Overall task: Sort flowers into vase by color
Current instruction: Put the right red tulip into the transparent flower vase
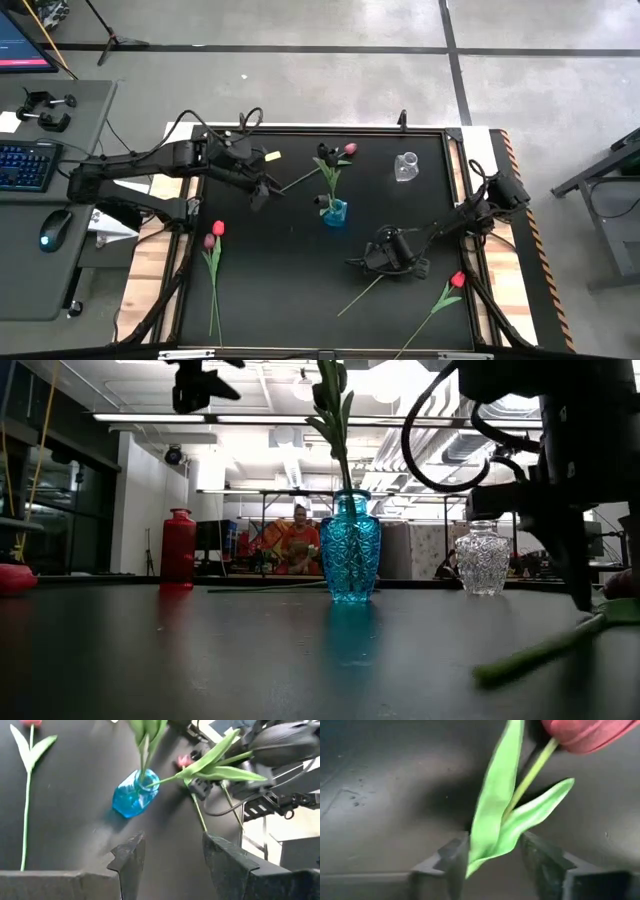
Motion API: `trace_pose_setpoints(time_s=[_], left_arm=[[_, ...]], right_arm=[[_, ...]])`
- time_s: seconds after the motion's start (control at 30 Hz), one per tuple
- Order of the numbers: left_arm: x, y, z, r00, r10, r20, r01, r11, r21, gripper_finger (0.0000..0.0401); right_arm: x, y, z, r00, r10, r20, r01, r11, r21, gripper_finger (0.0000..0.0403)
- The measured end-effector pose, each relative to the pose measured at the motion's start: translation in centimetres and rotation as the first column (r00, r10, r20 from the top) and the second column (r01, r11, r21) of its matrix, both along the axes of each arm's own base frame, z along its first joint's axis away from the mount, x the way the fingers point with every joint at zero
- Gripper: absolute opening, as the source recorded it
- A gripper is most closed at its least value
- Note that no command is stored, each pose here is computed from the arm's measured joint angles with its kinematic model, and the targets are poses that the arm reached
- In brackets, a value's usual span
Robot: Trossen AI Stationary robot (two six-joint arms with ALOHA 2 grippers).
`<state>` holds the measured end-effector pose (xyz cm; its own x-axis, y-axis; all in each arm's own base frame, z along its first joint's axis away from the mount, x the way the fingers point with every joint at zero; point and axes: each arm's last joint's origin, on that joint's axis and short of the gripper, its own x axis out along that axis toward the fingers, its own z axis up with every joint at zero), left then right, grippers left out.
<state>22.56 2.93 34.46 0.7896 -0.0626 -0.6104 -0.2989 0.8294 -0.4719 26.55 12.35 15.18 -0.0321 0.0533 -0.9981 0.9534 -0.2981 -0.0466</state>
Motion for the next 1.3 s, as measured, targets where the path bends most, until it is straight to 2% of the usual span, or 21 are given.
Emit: trace_pose_setpoints(time_s=[0.1,0.23,0.47,0.6,0.73,0.83,0.93,1.03,1.1,1.2,1.3], left_arm=[[-0.1,-0.1,0.8,0.999,-0.020,0.025,0.020,1.000,0.004,0.0186],[-0.3,-0.1,1.9,0.999,0.015,0.046,-0.013,0.999,-0.043,0.0186],[-0.4,-0.1,3.6,0.994,0.059,0.097,-0.051,0.995,-0.090,0.0186],[-0.2,0.0,4.6,0.982,0.084,0.168,-0.070,0.994,-0.085,0.0186],[0.1,0.2,5.3,0.963,0.090,0.253,-0.083,0.996,-0.039,0.0186],[0.2,0.3,5.6,0.954,0.093,0.284,-0.105,0.994,0.024,0.0186],[0.2,0.4,5.6,0.946,0.157,0.284,-0.177,0.983,0.046,0.0186],[0.2,0.6,5.5,0.937,0.213,0.278,-0.229,0.973,0.024,0.0186],[0.2,0.5,5.5,0.933,0.239,0.270,-0.255,0.967,0.024,0.0186],[0.4,-0.3,4.3,0.930,0.269,0.249,-0.292,0.955,0.060,0.0186],[0.9,-1.6,1.7,0.923,0.335,0.189,-0.351,0.934,0.061,0.0186]], right_arm=[[0.0,0.1,-0.4,1.000,0.000,-0.025,0.001,1.000,0.011,0.0112],[0.2,0.3,-0.5,1.000,0.003,-0.014,-0.003,0.999,0.034,0.0071],[0.2,0.3,-0.4,0.992,0.125,-0.011,-0.124,0.991,0.047,0.0065],[-0.4,-0.1,-0.4,0.984,0.163,-0.064,-0.164,0.986,-0.013,0.0058],[-0.6,-0.4,-0.3,0.965,0.248,-0.084,-0.255,0.962,-0.097,0.0012],[-0.6,-0.7,0.2,0.949,0.309,-0.064,-0.315,0.933,-0.172,0.0009],[-0.9,-1.0,1.7,0.934,0.356,-0.022,-0.351,0.910,-0.218,0.0003],[-1.5,-1.4,5.4,0.905,0.425,0.020,-0.397,0.861,-0.317,0.0003],[-2.4,-2.2,8.5,0.887,0.460,0.039,-0.401,0.810,-0.428,0.0001],[-4.9,-4.3,13.1,0.877,0.480,0.036,-0.354,0.694,-0.628,0.0001],[-7.6,-6.7,16.4,0.871,0.488,0.056,-0.285,0.596,-0.751,0.0001]])
